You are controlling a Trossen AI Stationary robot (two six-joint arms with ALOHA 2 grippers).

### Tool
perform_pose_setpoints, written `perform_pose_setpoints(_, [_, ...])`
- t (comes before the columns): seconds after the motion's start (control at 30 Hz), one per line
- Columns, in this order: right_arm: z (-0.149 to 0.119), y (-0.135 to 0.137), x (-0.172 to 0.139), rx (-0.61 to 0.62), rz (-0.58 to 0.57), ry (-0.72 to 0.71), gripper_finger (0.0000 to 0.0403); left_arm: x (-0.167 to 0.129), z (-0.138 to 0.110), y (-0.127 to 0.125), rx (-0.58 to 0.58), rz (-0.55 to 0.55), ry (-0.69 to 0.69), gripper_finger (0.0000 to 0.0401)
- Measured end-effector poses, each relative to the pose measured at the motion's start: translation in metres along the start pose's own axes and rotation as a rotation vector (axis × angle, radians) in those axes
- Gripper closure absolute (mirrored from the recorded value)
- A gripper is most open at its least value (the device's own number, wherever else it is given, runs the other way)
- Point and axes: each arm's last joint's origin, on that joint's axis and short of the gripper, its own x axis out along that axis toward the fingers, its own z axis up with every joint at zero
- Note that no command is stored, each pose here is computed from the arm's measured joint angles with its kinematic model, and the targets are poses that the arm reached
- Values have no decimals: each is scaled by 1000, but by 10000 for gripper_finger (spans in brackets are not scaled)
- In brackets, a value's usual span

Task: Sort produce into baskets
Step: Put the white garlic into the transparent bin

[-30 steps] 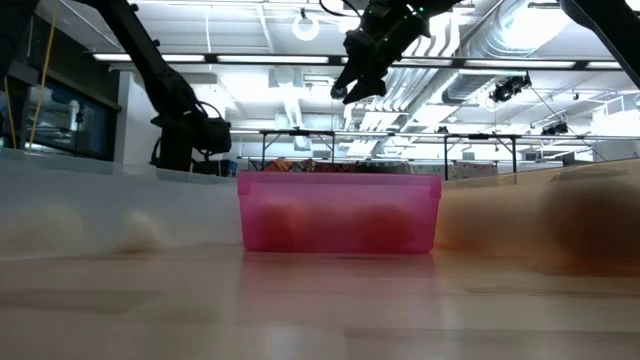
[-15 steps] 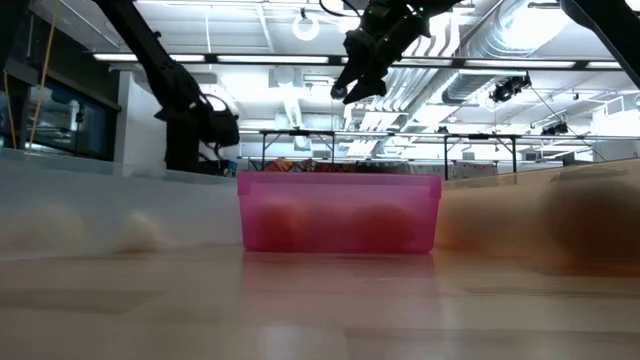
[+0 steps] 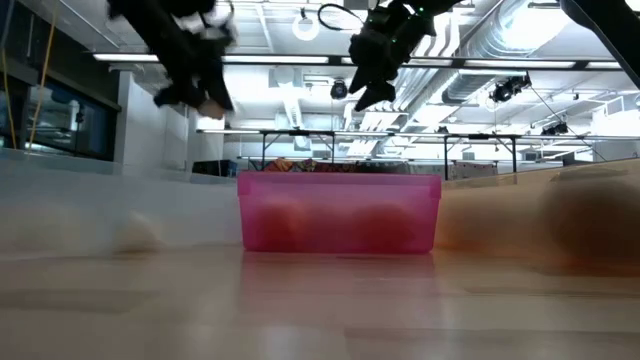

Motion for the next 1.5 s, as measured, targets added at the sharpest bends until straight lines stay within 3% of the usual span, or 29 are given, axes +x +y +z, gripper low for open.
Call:
perform_pose_setpoints(0.17, [-8, 17, 5, 51, 115, 99, 116, -39, -43, -40, 148, -246, 81, 267])
perform_pose_setpoints(0.4, [-13, 66, 20, 100, 170, 250, 116, -36, -113, -61, 288, -276, 305, 266])
perform_pose_setpoints(0.67, [-33, 131, 33, 207, -81, 510, 116, -22, -148, -61, 462, -276, 363, 238])
perform_pose_setpoints(0.87, [-45, 188, 34, 188, -248, 483, 116, -22, -148, -61, 495, -300, 360, 198])
perform_pose_setpoints(1.0, [-56, 210, 44, 172, -421, 448, 116, -24, -149, -63, 498, -321, 363, 175])
perform_pose_setpoints(1.1, [-73, 208, 51, 216, -545, 458, 116, -25, -150, -64, 490, -314, 348, 167])
perform_pose_setpoints(1.27, [-122, 173, 34, 418, -678, 528, 116, -29, -154, -66, 474, -306, 329, 166])
perform_pose_setpoints(1.37, [-158, 144, 13, 614, -745, 490, 116, -31, -155, -67, 456, -301, 318, 166])
perform_pose_setpoints(1.5, [-196, 100, -10, 986, -836, 258, 116, -31, -153, -70, 420, -281, 254, 166])
